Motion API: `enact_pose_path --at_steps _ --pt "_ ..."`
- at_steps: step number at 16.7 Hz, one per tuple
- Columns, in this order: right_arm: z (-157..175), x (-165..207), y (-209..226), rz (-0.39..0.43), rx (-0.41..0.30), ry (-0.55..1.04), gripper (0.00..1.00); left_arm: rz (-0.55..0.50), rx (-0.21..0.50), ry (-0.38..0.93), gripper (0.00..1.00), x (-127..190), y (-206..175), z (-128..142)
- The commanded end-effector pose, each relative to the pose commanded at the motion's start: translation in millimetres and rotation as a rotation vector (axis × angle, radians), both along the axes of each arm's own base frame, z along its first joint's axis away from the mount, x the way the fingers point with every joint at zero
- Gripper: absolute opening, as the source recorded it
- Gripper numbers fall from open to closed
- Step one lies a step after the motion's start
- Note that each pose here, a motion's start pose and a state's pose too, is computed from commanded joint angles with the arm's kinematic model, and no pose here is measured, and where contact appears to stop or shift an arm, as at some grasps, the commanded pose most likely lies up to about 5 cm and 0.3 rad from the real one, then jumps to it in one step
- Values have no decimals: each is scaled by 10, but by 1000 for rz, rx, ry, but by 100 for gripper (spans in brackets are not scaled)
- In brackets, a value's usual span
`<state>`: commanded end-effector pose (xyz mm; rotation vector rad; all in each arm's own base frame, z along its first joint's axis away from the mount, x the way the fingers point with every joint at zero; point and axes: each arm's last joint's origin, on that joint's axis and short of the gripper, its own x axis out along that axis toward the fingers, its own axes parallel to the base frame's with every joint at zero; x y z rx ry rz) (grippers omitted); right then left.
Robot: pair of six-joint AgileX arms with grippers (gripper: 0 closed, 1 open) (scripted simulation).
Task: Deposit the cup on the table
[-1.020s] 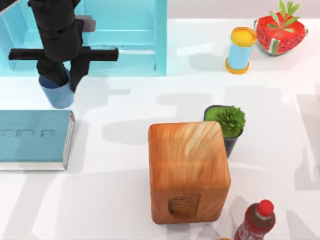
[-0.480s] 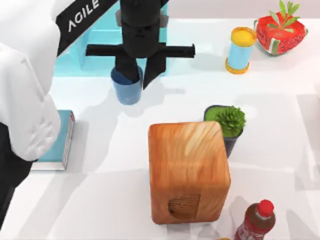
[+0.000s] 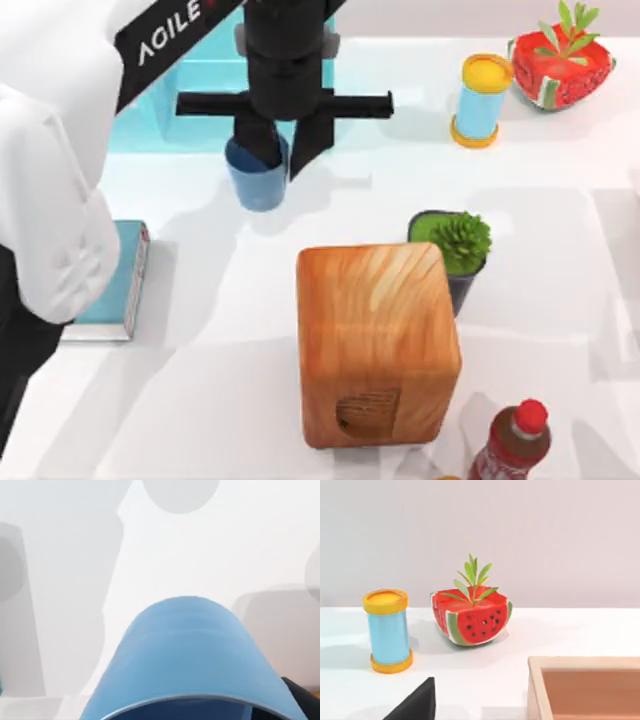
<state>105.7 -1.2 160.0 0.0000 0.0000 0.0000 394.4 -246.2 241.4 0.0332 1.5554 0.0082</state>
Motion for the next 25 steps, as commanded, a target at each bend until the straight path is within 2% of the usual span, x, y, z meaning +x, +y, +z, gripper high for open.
enact_pose_path --at_steps 7,13,25 --pt "0 0 0 0 0 0 100 -2 12 17 0 -14 74 -549" --pt "0 0 0 0 0 0 100 -4 10 13 0 -20 81 -609" --pt "0 0 0 0 0 0 100 -4 10 13 90 -20 81 -609"
